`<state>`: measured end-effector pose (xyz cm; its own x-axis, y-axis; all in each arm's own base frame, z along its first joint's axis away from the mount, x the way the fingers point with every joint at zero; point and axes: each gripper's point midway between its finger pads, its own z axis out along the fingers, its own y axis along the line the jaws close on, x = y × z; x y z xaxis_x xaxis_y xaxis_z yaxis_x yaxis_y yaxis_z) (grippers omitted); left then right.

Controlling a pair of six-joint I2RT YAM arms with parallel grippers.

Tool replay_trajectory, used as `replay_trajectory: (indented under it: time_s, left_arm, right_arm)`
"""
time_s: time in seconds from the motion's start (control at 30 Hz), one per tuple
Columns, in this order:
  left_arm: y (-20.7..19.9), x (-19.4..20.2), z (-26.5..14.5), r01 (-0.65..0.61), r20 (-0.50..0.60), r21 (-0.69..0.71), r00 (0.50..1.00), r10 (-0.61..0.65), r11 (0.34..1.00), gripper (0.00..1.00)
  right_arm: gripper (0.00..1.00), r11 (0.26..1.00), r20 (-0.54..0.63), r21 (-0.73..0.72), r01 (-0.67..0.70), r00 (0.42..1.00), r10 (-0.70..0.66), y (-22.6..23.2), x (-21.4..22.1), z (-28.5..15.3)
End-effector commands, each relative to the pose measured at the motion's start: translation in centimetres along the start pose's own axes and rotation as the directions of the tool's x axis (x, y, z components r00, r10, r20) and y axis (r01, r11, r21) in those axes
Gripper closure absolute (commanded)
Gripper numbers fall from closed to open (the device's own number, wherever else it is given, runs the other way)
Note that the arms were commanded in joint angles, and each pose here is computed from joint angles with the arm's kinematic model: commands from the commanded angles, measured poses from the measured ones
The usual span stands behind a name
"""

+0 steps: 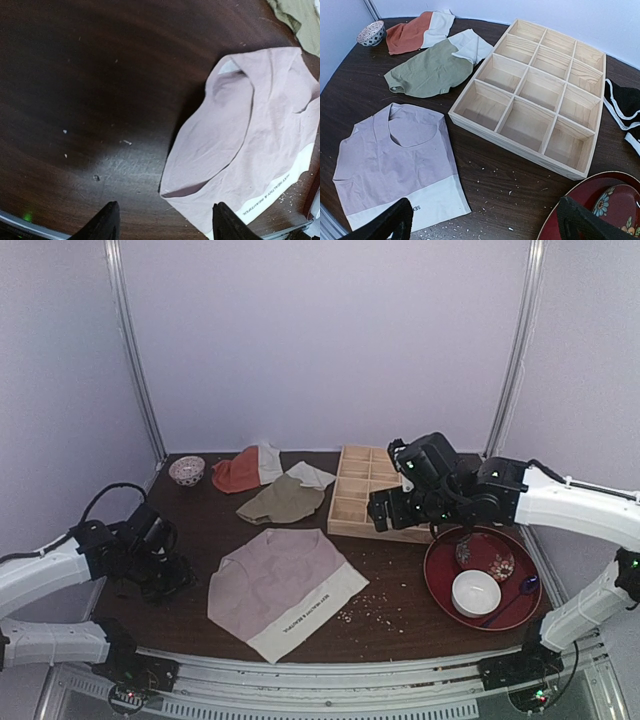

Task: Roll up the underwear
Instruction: Pick up the underwear from the center of the board.

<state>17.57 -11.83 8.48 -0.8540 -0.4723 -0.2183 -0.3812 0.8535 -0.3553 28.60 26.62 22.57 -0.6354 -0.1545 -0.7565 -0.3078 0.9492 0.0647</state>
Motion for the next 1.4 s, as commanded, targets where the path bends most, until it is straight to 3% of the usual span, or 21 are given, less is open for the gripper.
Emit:
replay_trajectory:
  time_s: [0.0,0.37,0.8,0.93,1.27,1.37]
  left_arm:
    - [0.2,1.7,0.9,0.076,-0.068,0.027,0.995,-0.074,0.997,0.36]
    - [0.6,4.3,3.8,0.110,-0.156,-0.025,0.981,-0.112,0.994,0.35]
    - [0.3,4.8,5.7,0.091,-0.179,-0.067,0.979,-0.102,0.994,0.44]
    - [-0.1,4.8,6.2,0.089,-0.184,-0.066,0.978,-0.100,0.994,0.54]
    - [-0.8,4.4,6.5,0.067,-0.185,-0.069,0.980,-0.079,0.995,1.00]
    - [-1.0,4.2,6.1,0.060,-0.180,-0.062,0.981,-0.070,0.996,1.00]
  right_arm:
    - [0.00,0.999,0.019,-0.031,0.017,1.000,-0.017,1.4,-1.3,0.1]
    - [0.00,0.998,0.011,-0.046,0.032,0.999,-0.031,2.2,-1.4,1.0]
    - [0.00,0.998,0.005,-0.047,0.035,0.999,-0.035,2.3,-1.2,1.1]
    - [0.00,0.998,-0.002,-0.055,0.035,0.999,-0.035,2.4,-1.0,1.2]
    - [0.02,0.990,-0.052,-0.087,0.112,0.992,-0.117,4.4,1.0,1.9]
    - [0.05,0.976,-0.072,-0.118,0.183,0.979,-0.192,6.3,2.3,2.1]
